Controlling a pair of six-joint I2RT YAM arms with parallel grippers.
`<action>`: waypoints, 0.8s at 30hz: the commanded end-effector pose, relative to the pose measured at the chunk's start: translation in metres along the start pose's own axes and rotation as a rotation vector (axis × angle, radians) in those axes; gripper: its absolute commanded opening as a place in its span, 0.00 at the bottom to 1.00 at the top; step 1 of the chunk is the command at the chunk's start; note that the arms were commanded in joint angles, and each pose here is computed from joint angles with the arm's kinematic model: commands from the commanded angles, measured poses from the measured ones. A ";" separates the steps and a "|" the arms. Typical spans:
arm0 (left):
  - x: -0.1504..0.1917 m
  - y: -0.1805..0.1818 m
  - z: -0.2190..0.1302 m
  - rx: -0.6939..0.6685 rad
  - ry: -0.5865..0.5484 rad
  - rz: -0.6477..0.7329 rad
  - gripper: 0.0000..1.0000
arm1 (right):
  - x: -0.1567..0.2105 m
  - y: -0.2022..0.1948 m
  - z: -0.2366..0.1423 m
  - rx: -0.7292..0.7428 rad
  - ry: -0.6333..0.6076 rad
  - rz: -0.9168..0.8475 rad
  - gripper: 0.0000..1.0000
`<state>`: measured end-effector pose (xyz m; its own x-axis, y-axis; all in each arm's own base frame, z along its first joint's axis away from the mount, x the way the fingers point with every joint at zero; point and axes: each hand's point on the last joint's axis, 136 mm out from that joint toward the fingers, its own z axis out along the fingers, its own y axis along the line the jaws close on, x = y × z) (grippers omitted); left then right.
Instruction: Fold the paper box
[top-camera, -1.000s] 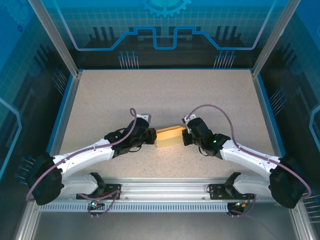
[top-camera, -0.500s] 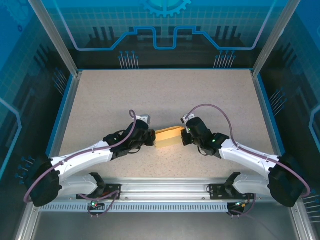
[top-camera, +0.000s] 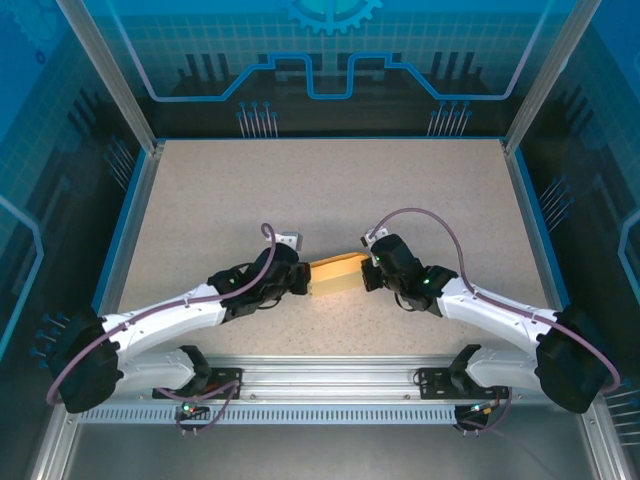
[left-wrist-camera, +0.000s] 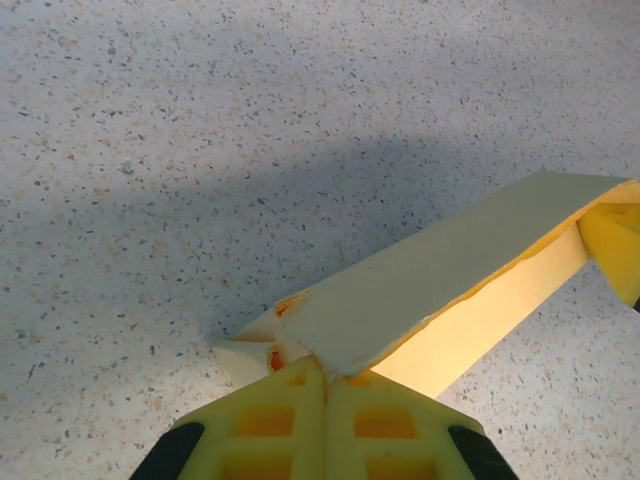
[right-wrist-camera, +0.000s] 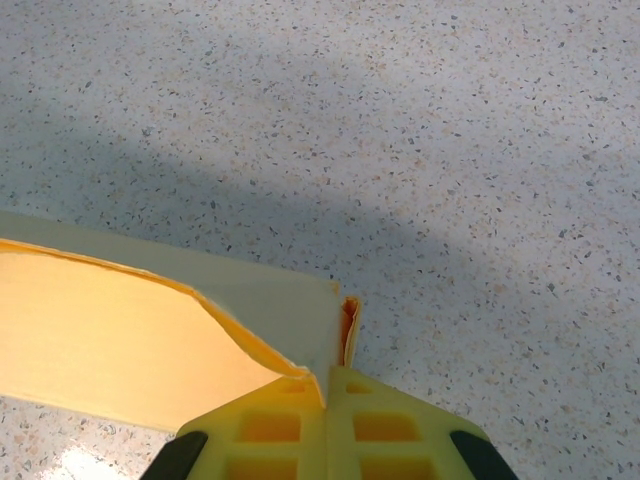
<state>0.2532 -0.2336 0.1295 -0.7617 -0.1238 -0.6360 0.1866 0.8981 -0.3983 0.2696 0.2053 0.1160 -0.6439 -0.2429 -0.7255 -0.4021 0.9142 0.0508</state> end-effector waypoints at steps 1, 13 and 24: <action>0.032 0.016 0.011 -0.052 0.088 0.027 0.00 | 0.034 0.002 0.004 -0.002 0.126 -0.025 0.03; 0.019 0.015 0.000 -0.055 0.019 0.088 0.07 | 0.037 -0.001 0.001 0.009 0.121 -0.023 0.03; 0.011 0.004 -0.007 -0.019 0.013 0.135 0.32 | 0.038 -0.003 0.002 0.020 0.126 -0.031 0.03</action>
<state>0.2464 -0.2299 0.1202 -0.7423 -0.0289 -0.6694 0.2461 0.9174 -0.3126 0.2699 0.2045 0.1162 -0.6426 -0.2431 -0.7266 -0.3979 0.9163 0.0453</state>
